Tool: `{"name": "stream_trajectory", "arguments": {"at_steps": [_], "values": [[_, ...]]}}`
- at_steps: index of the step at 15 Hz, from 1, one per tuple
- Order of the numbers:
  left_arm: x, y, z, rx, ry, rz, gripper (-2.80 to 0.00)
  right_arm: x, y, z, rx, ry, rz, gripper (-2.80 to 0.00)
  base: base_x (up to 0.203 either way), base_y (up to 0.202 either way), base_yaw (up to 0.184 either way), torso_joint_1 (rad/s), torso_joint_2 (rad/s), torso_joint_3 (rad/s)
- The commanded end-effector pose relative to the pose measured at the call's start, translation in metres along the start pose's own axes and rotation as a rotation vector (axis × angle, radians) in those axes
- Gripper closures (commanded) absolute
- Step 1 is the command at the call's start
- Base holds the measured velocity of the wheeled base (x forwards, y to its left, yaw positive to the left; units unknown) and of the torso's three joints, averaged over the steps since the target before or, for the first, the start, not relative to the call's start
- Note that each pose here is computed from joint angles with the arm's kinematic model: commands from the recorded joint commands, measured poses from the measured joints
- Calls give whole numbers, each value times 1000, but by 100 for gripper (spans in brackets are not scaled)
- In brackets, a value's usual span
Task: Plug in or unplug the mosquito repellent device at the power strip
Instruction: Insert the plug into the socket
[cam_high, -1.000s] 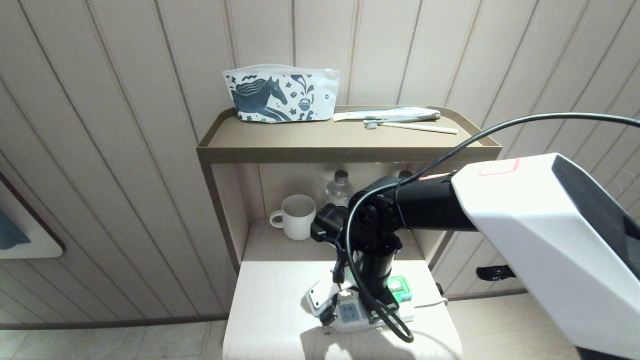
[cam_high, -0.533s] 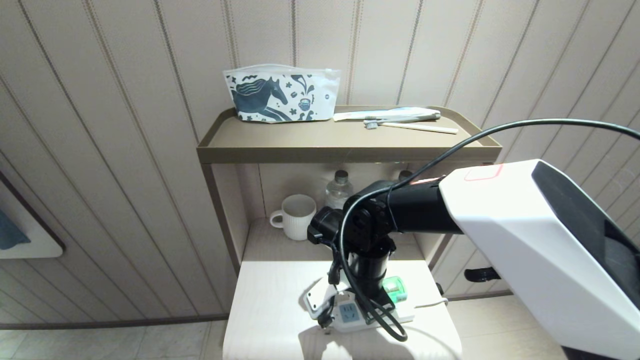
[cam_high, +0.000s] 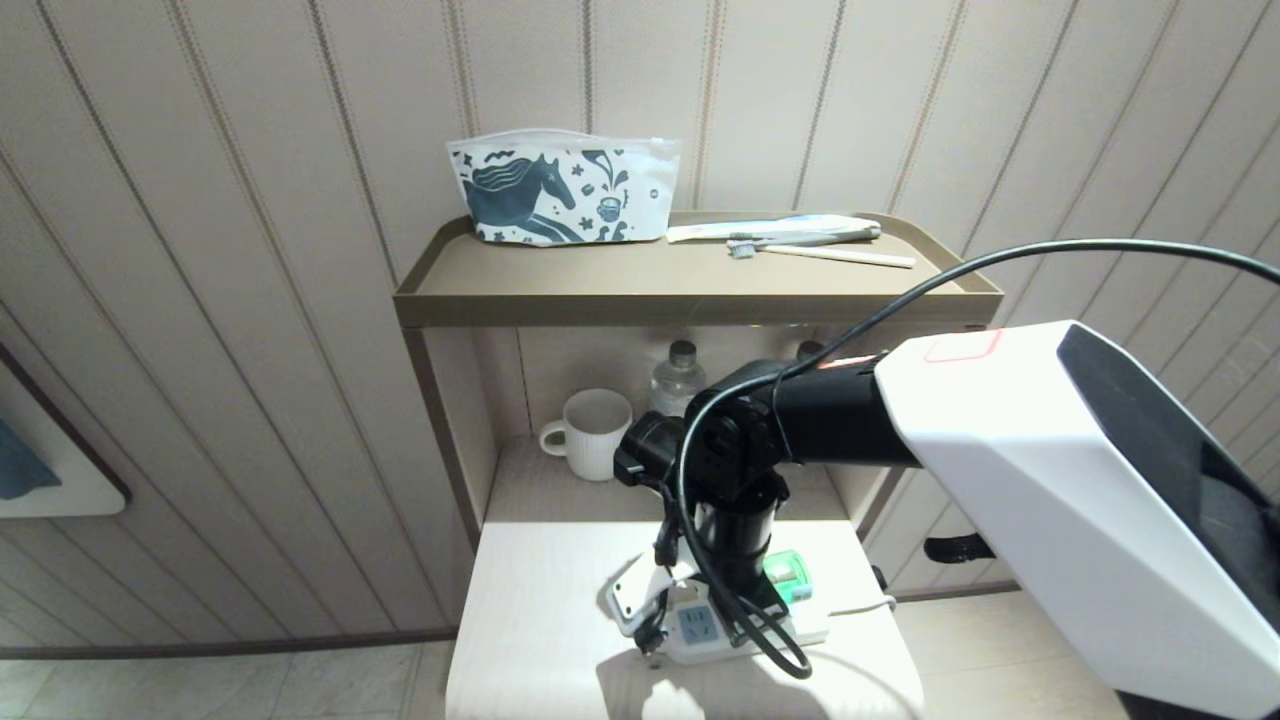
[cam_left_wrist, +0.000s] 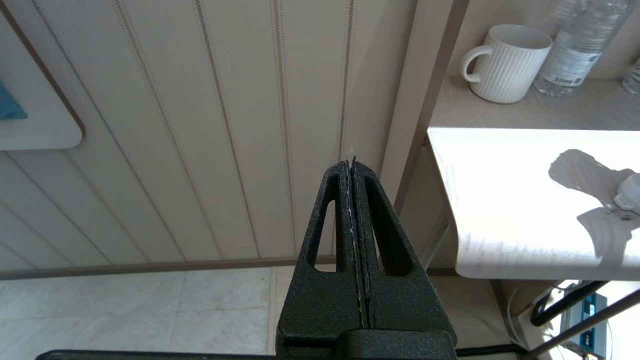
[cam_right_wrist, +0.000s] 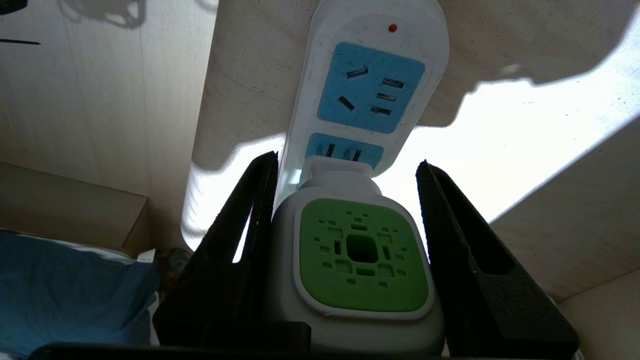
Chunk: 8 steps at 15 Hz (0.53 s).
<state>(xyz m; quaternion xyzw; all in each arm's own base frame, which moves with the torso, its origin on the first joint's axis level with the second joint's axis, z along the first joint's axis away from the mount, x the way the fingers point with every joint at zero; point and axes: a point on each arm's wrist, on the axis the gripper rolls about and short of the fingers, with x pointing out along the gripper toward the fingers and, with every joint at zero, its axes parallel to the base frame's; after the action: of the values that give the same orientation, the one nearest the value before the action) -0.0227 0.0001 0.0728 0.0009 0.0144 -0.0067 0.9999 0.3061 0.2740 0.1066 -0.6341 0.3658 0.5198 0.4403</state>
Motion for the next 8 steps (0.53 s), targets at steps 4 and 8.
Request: {"name": "stream_trajectory", "arguments": {"at_steps": [4, 8], "values": [[0, 0, 0, 0, 2, 0, 0, 3, 6, -3, -6, 7, 34, 0, 0, 0, 0, 0, 0, 0], [0, 0, 0, 0, 2, 0, 0, 2, 9, -4, -8, 6, 44, 0, 0, 0, 0, 0, 0, 0]]}}
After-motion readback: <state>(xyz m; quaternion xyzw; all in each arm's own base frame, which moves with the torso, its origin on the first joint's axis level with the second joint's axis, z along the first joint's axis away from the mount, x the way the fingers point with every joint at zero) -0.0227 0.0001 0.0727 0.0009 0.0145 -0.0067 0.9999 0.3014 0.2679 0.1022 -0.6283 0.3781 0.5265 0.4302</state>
